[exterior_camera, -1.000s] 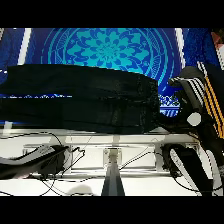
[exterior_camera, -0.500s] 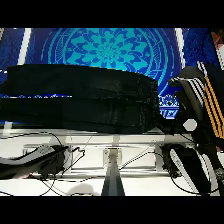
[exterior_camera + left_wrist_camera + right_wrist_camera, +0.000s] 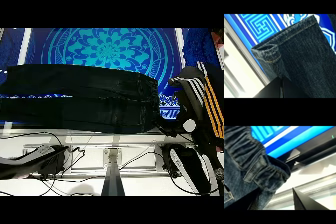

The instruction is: Fold the clothes and pants, and hang the long-sleeved shirts on hangers.

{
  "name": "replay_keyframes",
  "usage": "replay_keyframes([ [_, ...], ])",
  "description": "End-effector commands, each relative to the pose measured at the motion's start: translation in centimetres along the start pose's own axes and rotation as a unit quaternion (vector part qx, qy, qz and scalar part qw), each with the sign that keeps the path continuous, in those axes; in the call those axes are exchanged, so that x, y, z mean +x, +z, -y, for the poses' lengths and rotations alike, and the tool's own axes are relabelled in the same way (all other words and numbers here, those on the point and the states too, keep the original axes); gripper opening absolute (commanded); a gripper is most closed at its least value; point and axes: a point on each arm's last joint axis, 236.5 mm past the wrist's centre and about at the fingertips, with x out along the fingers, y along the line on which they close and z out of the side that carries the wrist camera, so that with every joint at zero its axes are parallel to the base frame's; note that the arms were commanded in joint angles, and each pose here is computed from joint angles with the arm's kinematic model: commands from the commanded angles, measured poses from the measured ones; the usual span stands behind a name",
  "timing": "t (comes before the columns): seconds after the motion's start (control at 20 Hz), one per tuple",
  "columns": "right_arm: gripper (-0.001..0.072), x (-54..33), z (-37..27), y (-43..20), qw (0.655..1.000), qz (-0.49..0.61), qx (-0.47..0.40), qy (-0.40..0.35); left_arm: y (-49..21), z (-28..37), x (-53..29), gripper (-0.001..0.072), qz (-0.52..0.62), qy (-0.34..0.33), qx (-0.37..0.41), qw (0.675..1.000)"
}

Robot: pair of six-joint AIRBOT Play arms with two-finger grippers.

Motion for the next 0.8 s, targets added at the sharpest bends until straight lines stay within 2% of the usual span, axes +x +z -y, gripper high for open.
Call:
replay_keyframes([
  [0.0, 0.0441, 0.2, -0.3, 1.5, 0.999, 0.034, 0.035, 0.010, 0.1, 0.0, 0.0, 0.0025, 0.001, 0.000, 0.000, 1.000],
  [0.2, 0.0440, 0.8, -0.5, 1.0, 0.997, 0.027, 0.062, 0.023, 0.0, 0.0, 0.0, 0.0025, 0.001, 0.000, 0.000, 1.000],
  [0.25, 0.0389, 0.8, -0.6, 1.0, 0.997, 0.026, 0.063, 0.024, 0.0, 0.0, 0.0, 0.0025, 0.001, 0.000, 0.000, 1.000],
  [0.35, 0.0165, 0.7, -0.7, 1.3, 0.997, 0.032, 0.063, 0.027, 0.0, 0.0, 0.0, 0.0025, 0.000, 0.000, 0.000, 1.000],
  [0.45, 0.0047, 0.7, -1.0, 1.9, 0.997, 0.044, 0.056, 0.034, 0.0, 0.0, 0.0, 0.0025, 0.000, 0.000, 0.000, 1.000],
  [0.6, 0.0042, 0.1, -1.7, 2.6, 0.996, 0.056, 0.050, 0.043, -0.2, 0.0, 0.0, 0.0025, -0.003, 0.000, 0.000, 1.000],
  [0.75, 0.0041, -3.0, -3.1, 3.2, 0.998, 0.057, -0.008, 0.035, 0.4, 0.9, -1.0, 0.0025, 0.004, -0.020, -0.017, 1.000],
])
